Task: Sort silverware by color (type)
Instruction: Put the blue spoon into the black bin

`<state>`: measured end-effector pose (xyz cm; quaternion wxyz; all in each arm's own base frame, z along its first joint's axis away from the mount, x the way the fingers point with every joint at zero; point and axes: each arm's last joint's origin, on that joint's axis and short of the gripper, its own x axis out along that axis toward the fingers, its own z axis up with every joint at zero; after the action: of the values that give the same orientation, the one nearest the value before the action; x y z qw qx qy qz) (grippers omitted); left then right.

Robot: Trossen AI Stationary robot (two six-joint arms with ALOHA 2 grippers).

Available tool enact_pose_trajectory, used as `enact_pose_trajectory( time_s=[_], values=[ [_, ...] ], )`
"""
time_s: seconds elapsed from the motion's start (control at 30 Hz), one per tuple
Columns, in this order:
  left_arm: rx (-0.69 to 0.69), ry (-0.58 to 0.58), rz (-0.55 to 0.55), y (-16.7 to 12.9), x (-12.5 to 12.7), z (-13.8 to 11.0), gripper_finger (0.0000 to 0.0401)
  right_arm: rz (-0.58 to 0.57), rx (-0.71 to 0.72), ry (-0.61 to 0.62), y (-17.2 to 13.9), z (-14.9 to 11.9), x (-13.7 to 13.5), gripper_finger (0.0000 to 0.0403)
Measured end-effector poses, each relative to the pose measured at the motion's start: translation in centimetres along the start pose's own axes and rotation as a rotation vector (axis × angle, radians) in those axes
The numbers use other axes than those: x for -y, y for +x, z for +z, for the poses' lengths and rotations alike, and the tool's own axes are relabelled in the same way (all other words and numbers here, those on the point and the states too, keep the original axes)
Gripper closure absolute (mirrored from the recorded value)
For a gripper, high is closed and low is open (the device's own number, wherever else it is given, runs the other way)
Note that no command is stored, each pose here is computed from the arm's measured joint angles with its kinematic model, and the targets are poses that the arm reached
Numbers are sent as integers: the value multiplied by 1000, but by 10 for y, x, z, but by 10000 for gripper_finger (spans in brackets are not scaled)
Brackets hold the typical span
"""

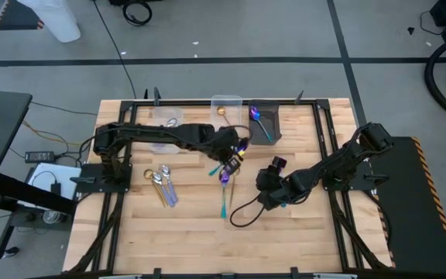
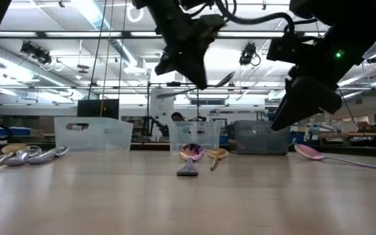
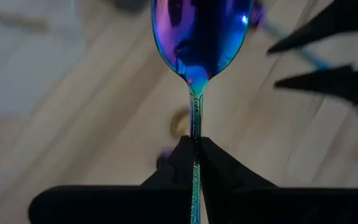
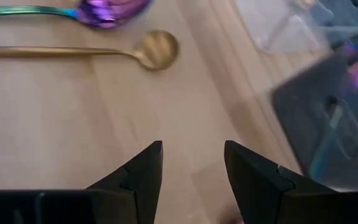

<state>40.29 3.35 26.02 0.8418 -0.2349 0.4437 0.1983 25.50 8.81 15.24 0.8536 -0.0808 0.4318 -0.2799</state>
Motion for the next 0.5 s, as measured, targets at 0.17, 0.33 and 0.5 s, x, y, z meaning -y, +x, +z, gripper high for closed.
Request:
enact_pose_trajectory(
  time_s=[0.17, 0.33, 0.5],
  values=[
    [163, 3, -52, 0, -12, 26, 384, -21, 19, 43, -6, 0, 4, 220],
    [335, -28, -97, -2, -28, 53, 384, -21, 39, 40, -10, -1, 1, 220],
    [435, -62, -166, 6, -47, 73, 384, -25, 37, 43, -10, -1, 1, 220]
  ],
)
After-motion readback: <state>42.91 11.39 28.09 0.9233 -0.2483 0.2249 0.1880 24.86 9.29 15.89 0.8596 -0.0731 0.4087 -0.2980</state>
